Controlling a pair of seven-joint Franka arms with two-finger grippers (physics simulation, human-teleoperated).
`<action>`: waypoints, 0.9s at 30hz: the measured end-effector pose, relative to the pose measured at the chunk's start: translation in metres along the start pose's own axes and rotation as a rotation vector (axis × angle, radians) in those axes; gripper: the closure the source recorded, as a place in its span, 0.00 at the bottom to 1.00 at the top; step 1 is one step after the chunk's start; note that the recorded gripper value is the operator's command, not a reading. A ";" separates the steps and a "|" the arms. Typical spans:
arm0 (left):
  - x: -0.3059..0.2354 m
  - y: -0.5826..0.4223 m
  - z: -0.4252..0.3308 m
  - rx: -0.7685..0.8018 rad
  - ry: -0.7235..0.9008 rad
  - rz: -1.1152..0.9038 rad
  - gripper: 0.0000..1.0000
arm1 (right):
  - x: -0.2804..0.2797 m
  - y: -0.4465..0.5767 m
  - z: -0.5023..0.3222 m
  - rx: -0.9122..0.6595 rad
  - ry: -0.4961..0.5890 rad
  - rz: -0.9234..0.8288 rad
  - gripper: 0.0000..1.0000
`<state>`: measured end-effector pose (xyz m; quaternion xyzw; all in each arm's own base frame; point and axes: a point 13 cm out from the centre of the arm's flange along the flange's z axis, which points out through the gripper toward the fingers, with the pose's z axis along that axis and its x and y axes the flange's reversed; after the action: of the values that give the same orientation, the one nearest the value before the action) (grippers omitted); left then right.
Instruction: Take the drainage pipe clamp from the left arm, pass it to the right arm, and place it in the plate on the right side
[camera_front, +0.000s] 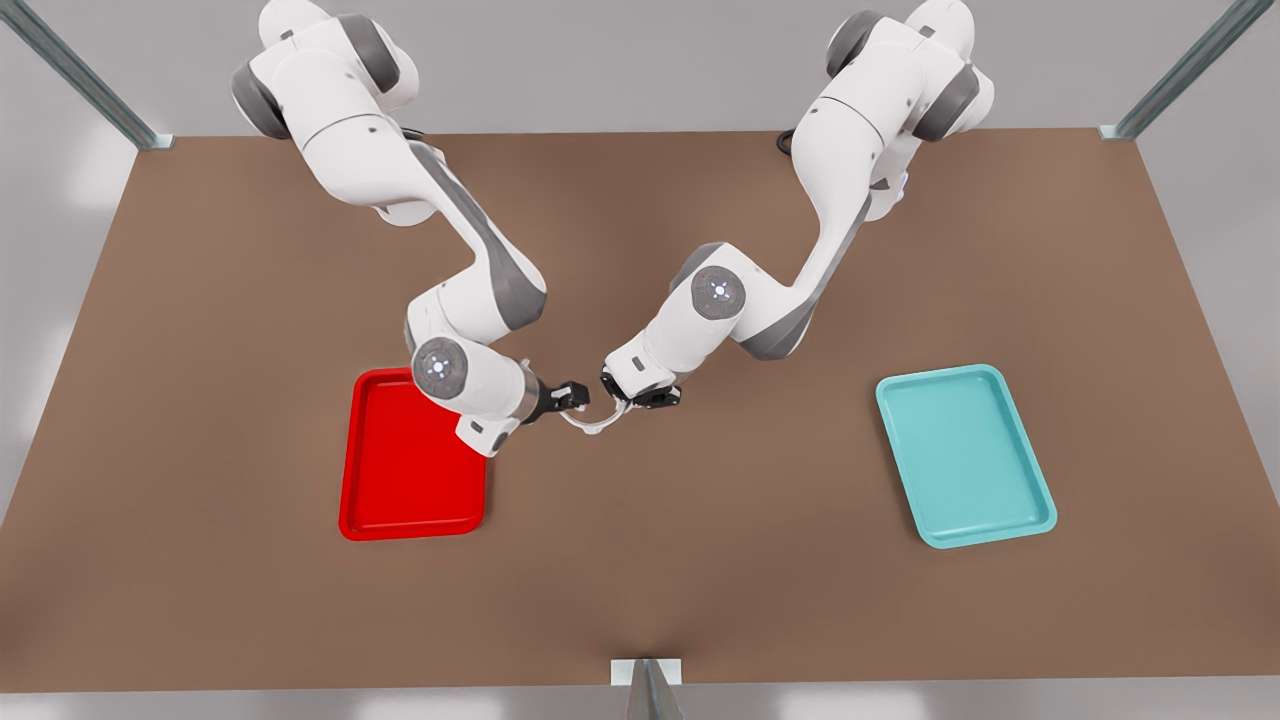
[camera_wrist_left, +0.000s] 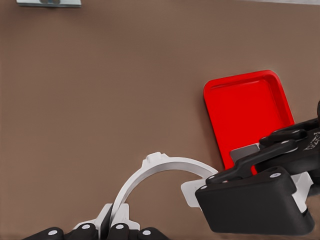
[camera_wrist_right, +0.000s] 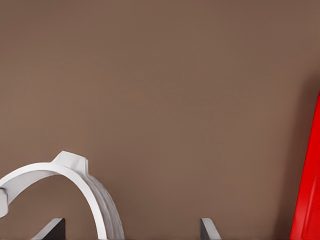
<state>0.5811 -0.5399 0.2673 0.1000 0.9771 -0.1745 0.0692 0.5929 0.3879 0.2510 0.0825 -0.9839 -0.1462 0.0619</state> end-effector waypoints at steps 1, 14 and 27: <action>0.000 0.000 0.000 0.000 0.000 -0.001 0.79 | 0.001 0.002 0.002 0.003 0.001 -0.003 0.00; -0.001 -0.001 -0.002 0.012 -0.001 -0.010 0.00 | 0.003 0.012 0.011 0.012 -0.008 -0.028 0.79; -0.089 0.221 -0.153 -0.172 -0.097 -0.118 0.00 | 0.031 -0.115 -0.011 0.090 0.028 0.130 0.79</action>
<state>0.7005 -0.2974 0.3527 0.0274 0.9882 -0.0983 0.1142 0.5807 0.2703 0.2306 0.0232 -0.9918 -0.0961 0.0814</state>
